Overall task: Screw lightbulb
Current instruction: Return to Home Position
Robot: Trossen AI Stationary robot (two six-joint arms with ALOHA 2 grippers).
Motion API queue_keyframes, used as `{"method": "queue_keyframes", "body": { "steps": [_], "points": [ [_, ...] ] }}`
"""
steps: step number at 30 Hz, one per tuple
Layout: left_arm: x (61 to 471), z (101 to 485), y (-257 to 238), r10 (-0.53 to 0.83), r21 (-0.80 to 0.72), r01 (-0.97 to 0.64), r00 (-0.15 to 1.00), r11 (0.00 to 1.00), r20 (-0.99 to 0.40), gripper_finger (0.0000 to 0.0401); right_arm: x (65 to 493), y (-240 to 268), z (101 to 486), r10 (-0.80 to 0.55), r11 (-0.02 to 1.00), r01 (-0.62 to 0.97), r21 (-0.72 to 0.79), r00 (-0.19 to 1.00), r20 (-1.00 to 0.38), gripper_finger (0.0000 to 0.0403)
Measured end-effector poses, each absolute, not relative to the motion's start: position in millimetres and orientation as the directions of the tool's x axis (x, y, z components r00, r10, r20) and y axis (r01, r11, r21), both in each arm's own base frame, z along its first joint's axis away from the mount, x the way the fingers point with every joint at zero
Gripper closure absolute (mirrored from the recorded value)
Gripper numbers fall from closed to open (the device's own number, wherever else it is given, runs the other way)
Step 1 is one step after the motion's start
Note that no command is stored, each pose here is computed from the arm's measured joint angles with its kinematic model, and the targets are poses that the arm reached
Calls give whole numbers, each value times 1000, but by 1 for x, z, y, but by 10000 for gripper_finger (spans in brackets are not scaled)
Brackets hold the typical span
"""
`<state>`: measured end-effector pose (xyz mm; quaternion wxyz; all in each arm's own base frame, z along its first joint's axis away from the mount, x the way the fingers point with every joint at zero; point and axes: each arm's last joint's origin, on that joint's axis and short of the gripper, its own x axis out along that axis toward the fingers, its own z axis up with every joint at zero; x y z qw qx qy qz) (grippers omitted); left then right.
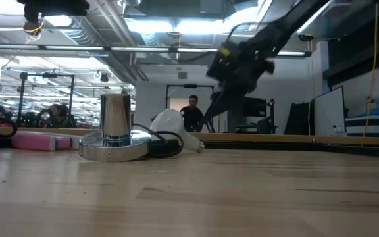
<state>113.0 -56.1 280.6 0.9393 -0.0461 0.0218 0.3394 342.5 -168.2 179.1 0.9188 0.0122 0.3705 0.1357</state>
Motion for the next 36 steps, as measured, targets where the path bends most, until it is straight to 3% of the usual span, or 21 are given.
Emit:
{"method": "queue_keyframes", "body": {
  "steps": [5,13,20,22,26,31,36],
  "points": [
    [112,282,-55,652,-6,-653,756,757,-61,290,316,-158,226,201,972,-228,58,678,-707,152],
    [94,294,-40,757,12,-757,653,653,-6,290,261,-129,313,84,975,-195,-107,769,-634,152],
    [89,284,-35,752,50,-751,659,659,-12,290,196,-100,364,-151,938,-71,-339,798,-584,152],
    [91,266,-37,727,62,-724,686,687,-34,290,180,-92,365,-200,922,-41,-385,802,-563,152],
    [94,220,-40,706,-57,-710,704,702,-73,290,154,-79,347,-225,915,-21,-403,802,-553,152],
    [94,172,-40,720,-278,-708,690,649,-74,290,138,-69,310,-205,930,16,-367,852,-483,152],
    [100,149,-41,741,-415,-691,669,591,-60,290,142,-68,270,-155,954,47,-294,922,-355,152]
  ]
}}
